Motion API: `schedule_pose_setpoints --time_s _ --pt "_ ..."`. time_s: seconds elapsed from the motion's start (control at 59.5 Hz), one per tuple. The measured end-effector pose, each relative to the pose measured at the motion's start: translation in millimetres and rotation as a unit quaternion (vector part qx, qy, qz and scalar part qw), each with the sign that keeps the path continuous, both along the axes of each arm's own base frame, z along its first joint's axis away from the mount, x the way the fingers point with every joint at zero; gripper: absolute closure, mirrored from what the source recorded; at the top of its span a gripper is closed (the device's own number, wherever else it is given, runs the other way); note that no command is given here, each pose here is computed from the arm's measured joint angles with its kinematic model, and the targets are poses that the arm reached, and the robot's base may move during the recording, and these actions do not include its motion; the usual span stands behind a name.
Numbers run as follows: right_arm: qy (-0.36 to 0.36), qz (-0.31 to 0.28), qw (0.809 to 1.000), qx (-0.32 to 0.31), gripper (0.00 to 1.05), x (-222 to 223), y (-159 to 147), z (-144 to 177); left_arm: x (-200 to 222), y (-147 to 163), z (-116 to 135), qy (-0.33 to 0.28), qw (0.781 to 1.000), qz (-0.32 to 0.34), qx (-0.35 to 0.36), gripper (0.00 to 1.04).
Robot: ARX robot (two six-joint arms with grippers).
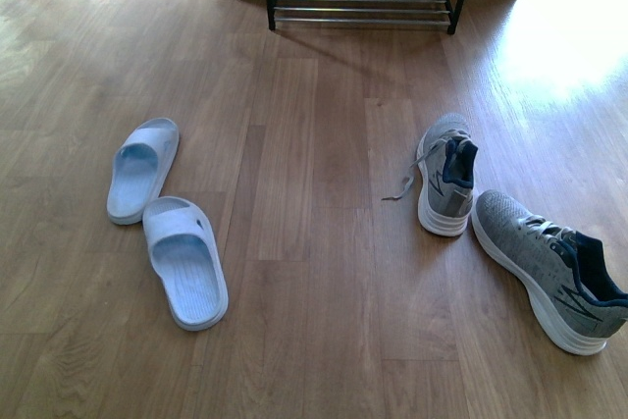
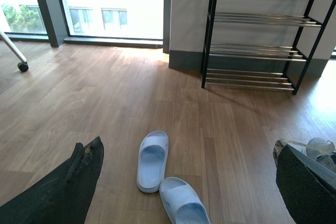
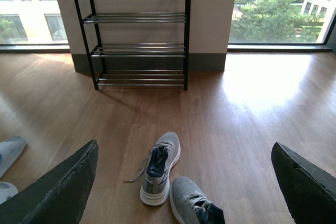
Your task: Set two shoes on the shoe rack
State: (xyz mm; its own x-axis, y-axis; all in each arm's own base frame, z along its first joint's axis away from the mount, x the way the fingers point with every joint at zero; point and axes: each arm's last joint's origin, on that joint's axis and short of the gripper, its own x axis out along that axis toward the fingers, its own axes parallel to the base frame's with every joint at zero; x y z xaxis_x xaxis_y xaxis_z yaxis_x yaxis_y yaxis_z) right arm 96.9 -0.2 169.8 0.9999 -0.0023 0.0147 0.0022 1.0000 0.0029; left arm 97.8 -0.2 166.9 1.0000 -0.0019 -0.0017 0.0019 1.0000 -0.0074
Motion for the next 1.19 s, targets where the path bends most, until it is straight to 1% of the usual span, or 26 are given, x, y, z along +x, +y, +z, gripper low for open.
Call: schedule_pose_setpoints --time_s 1.193 --pt "0.000 -0.001 1.000 0.000 0.09 0.0 0.0 -0.1 0.0 0.0 0.0 0.000 1.000 0.000 0.000 0.09"
